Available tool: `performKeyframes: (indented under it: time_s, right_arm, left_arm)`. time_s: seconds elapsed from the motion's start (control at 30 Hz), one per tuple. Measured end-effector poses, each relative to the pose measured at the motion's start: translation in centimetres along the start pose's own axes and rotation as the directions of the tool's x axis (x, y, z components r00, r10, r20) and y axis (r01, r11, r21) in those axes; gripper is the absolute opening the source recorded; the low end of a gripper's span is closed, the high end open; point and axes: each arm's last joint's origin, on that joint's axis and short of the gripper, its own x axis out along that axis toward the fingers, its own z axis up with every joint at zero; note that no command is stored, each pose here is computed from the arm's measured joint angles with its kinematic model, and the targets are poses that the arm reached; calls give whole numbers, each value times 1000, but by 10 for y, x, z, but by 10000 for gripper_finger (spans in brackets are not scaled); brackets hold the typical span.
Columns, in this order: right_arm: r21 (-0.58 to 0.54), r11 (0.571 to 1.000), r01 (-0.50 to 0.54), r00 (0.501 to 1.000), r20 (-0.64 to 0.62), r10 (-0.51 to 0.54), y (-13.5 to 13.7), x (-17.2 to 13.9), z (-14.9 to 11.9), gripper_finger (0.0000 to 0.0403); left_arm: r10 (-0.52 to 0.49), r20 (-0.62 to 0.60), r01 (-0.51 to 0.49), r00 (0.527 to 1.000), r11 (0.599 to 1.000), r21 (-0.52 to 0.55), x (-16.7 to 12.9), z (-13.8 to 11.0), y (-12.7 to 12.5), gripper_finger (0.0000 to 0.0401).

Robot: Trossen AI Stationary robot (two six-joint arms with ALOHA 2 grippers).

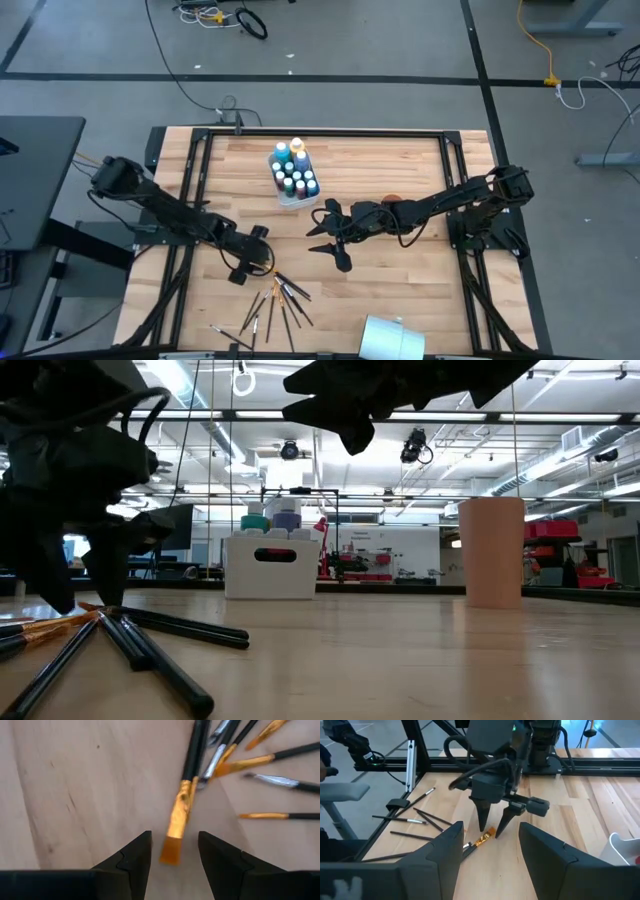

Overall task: Pick & Place Paint Supplies
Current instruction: Put the gold paint brush into the orange cup

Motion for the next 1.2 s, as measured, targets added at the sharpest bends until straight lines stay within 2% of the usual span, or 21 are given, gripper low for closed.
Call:
performKeyframes:
  time_s: [0.17,0.3,0.43,0.53,0.67,0.77,0.83,0.97,1.07,1.13,1.2]
  right_arm:
    - [-5,1000,0,1000,0,0,0,0,0,194]
    - [-7,1000,0,1000,0,0,0,0,0,194]
    - [-7,1000,20,1000,4,-20,-1,0,0,194]
    - [-7,998,62,998,14,-62,-2,0,1,194]
    - [4,992,129,990,48,-129,-4,0,4,194]
    - [37,985,170,983,68,-172,-5,-1,6,194]
    - [40,983,179,981,69,-181,-6,-1,6,194]
    - [27,981,195,980,35,-195,-10,-1,3,194]
    - [83,976,202,979,-1,-202,-17,-1,0,194]
    - [124,975,186,983,-22,-184,-22,-2,-2,194]
    - [175,967,184,983,-42,-180,-27,-2,-3,194]
  left_arm:
    - [30,-26,-29,999,998,51,4,-2,1,147]
    - [39,-13,-38,999,995,89,2,-1,1,92]
    - [115,-8,-113,993,982,149,-1,-1,3,27]
    - [243,-7,-236,970,951,201,-4,1,8,10]
    - [365,53,-361,929,870,336,-8,18,10,14]
    - [409,98,-404,907,781,476,-13,34,11,7]
    - [455,132,-446,881,700,557,-17,46,12,7]
    - [579,185,-517,794,483,707,-28,67,15,9]
    - [659,250,-563,710,316,763,-33,79,17,6]
    - [691,307,-598,655,225,770,-37,87,18,7]
    - [693,349,-601,631,152,785,-40,92,18,7]
